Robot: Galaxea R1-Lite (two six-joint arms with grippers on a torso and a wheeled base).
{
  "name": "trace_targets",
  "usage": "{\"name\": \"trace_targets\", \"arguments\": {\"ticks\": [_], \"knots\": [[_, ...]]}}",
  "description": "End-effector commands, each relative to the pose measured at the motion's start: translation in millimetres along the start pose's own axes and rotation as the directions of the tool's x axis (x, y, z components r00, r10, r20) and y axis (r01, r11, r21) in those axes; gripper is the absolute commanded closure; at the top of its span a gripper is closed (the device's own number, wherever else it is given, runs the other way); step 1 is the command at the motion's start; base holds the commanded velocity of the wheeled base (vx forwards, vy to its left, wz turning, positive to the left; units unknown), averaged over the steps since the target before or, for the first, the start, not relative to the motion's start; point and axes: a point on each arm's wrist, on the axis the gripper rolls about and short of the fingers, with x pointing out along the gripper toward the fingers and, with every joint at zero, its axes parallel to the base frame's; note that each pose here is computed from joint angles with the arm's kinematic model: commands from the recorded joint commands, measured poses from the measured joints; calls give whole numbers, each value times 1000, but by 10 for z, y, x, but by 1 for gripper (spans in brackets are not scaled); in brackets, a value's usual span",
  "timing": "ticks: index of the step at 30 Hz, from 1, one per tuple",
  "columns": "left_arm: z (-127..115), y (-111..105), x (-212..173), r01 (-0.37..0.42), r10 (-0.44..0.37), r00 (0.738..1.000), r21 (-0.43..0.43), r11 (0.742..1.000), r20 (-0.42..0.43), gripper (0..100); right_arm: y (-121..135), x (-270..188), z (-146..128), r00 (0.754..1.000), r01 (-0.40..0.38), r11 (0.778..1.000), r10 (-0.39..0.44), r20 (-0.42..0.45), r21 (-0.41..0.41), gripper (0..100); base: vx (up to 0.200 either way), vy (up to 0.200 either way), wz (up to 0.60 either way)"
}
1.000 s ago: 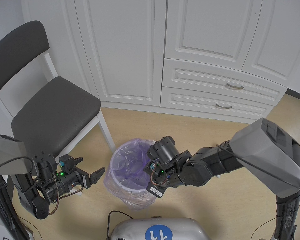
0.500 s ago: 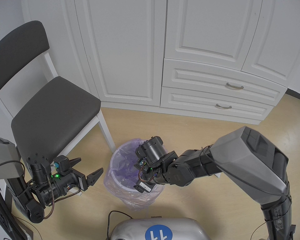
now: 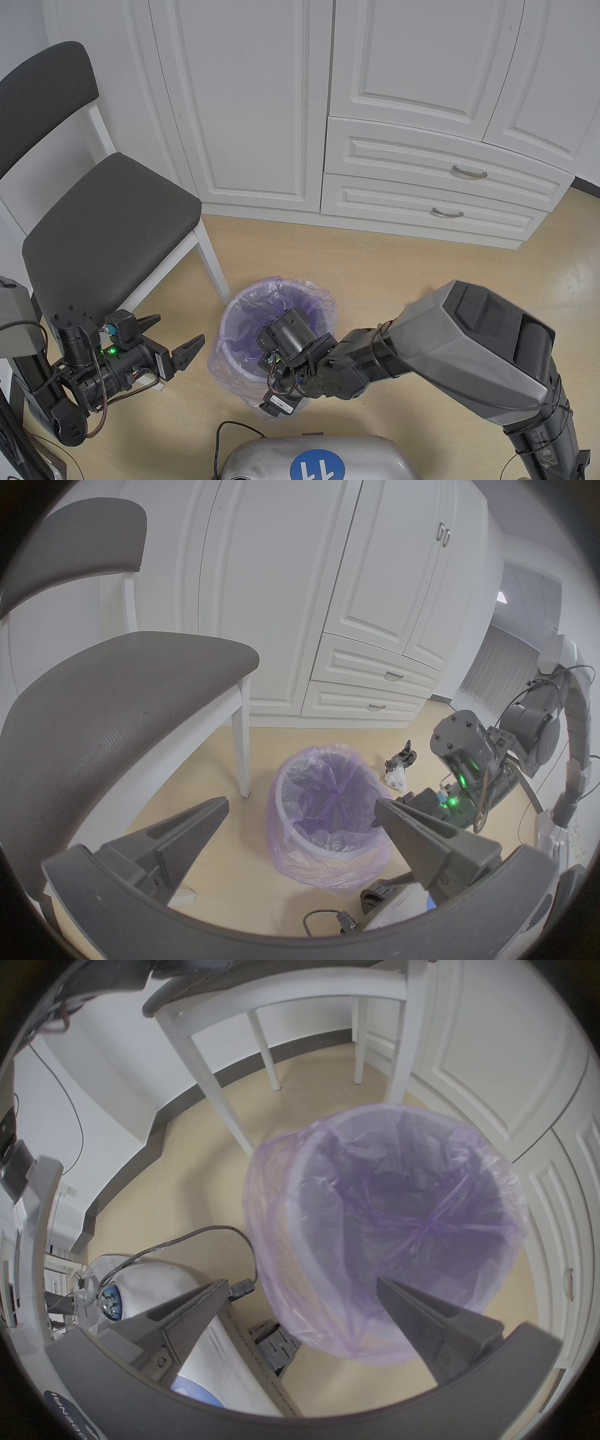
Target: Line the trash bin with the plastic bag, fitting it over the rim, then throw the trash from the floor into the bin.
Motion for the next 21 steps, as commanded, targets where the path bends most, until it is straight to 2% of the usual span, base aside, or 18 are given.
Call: {"name": "trace_targets", "arguments": {"ticks": [1,12,21], "knots": [[-2,0,-1,0,0,1000,0,1000,-1,0,88,66,-41,1000,-14,1000,14,-17,-13,0,0,0,0],[-2,5,2,-2,2,1000,0,1000,-1,0,324,91,-148,997,-55,997,52,-59,-50,0,0,0,0],[-11,10,10,-3,3,1000,-2,1000,-5,0,330,280,-244,994,-58,997,54,-93,-42,0,0,0,0]]}}
